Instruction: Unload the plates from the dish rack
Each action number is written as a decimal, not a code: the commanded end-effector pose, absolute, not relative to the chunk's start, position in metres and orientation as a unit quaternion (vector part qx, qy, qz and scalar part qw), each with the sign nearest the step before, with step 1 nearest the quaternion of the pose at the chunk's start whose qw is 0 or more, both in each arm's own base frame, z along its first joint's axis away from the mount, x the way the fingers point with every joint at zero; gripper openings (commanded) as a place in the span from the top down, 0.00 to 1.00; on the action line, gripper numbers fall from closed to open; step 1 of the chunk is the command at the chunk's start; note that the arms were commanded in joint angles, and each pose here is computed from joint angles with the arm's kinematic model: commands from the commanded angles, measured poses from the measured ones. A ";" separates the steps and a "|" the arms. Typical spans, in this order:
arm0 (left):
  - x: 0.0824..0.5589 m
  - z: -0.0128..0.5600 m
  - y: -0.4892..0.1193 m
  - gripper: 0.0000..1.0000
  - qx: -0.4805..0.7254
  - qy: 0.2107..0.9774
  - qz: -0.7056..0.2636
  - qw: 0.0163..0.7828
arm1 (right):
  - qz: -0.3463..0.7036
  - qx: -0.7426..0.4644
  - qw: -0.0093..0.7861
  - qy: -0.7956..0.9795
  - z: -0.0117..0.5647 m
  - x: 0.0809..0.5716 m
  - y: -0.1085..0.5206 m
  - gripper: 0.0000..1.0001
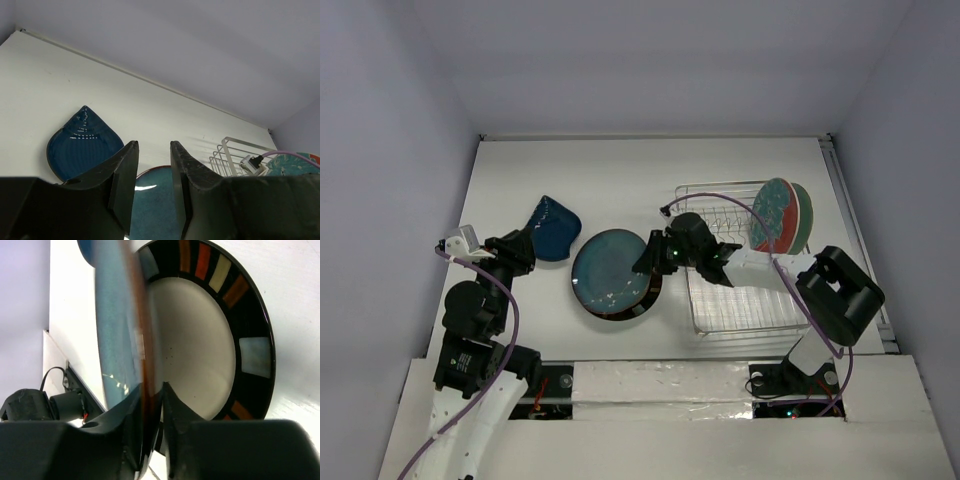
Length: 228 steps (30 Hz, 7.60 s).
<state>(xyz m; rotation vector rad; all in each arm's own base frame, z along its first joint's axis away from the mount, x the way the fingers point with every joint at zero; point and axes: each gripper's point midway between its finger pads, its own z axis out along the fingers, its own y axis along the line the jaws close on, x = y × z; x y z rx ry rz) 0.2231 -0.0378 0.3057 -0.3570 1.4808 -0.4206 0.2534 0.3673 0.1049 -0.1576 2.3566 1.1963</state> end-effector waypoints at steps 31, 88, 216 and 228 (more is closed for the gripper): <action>0.220 0.319 -0.036 0.66 -0.162 0.644 -0.198 0.721 | 0.171 -0.094 0.327 0.925 0.083 0.252 0.338 0.13; 0.208 0.329 -0.035 0.86 -0.158 0.626 -0.209 0.734 | -0.148 0.197 0.459 0.853 0.196 0.350 -0.011 0.84; 0.220 0.323 -0.011 0.80 -0.193 0.623 -0.158 0.741 | -0.169 0.226 0.440 0.852 0.257 0.318 -0.046 0.24; 0.217 0.327 -0.010 0.78 -0.192 0.618 -0.159 0.746 | -0.205 0.187 0.388 0.879 0.223 0.363 -0.069 0.49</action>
